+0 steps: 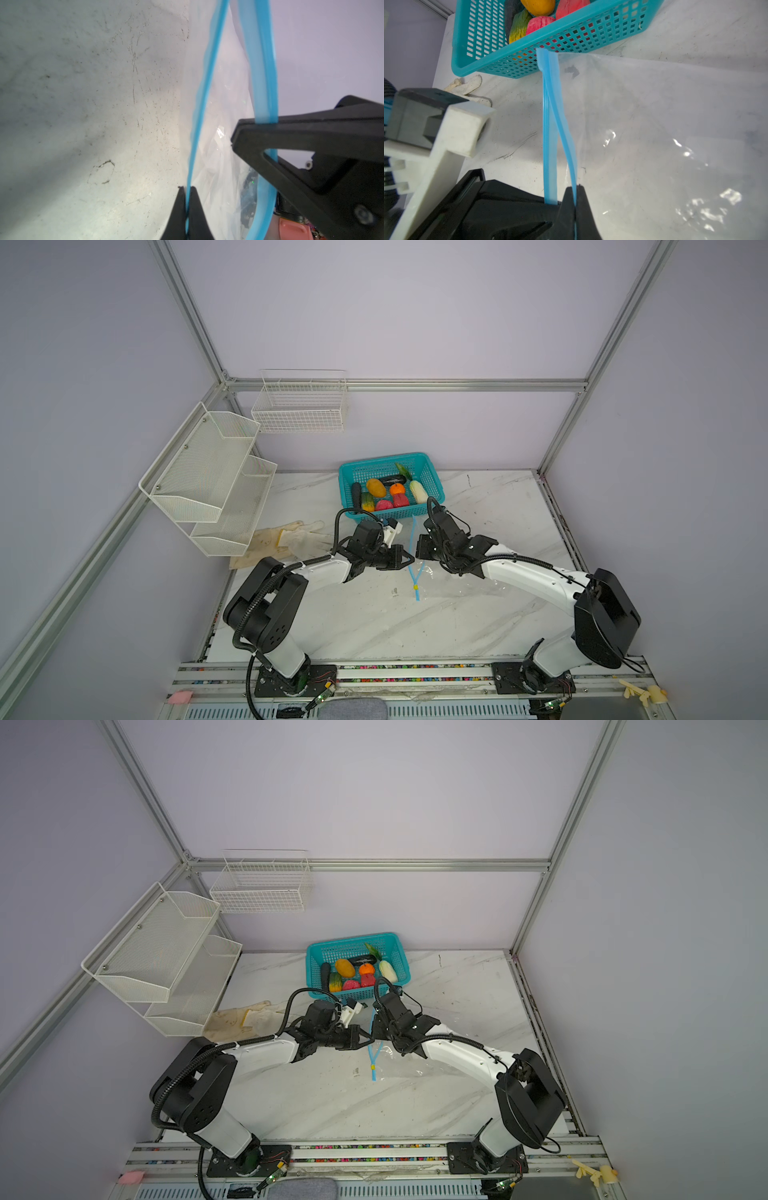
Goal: Place the food in the zip-top bag and seal the zipper
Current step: 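Grasp the other zipper side with the left gripper while the right holds, then pull the zipper edges apart with both grippers to open the bag mouth, then release the zipper with the left gripper and move it over the basket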
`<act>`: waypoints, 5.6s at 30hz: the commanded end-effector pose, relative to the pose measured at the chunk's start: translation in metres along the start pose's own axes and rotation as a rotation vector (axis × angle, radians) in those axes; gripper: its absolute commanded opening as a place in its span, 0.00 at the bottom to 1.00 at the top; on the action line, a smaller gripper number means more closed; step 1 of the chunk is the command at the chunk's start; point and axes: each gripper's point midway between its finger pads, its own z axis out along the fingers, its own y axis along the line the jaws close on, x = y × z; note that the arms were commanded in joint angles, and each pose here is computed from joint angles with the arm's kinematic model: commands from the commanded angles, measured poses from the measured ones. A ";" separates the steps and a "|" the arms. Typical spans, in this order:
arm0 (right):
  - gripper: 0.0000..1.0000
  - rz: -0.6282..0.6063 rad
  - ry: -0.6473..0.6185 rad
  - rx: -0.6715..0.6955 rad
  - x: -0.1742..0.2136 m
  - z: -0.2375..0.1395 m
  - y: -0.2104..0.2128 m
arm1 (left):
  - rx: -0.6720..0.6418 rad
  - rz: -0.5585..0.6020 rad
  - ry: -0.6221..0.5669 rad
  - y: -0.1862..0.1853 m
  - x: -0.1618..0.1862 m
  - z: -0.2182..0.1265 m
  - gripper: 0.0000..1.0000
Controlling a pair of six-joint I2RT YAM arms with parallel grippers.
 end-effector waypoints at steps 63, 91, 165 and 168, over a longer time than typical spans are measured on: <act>0.00 -0.019 0.001 0.190 0.036 -0.026 -0.024 | 0.000 0.033 -0.066 -0.011 -0.036 0.003 0.00; 0.00 -0.036 -0.008 0.221 0.029 -0.029 -0.030 | -0.035 0.005 -0.061 0.013 -0.029 0.002 0.00; 0.00 -0.085 0.031 0.117 0.023 -0.002 -0.004 | -0.709 0.184 -0.238 0.093 -0.239 -0.078 0.69; 0.00 -0.092 0.037 0.114 0.023 0.001 -0.003 | -0.740 0.173 -0.215 0.105 -0.242 -0.075 0.68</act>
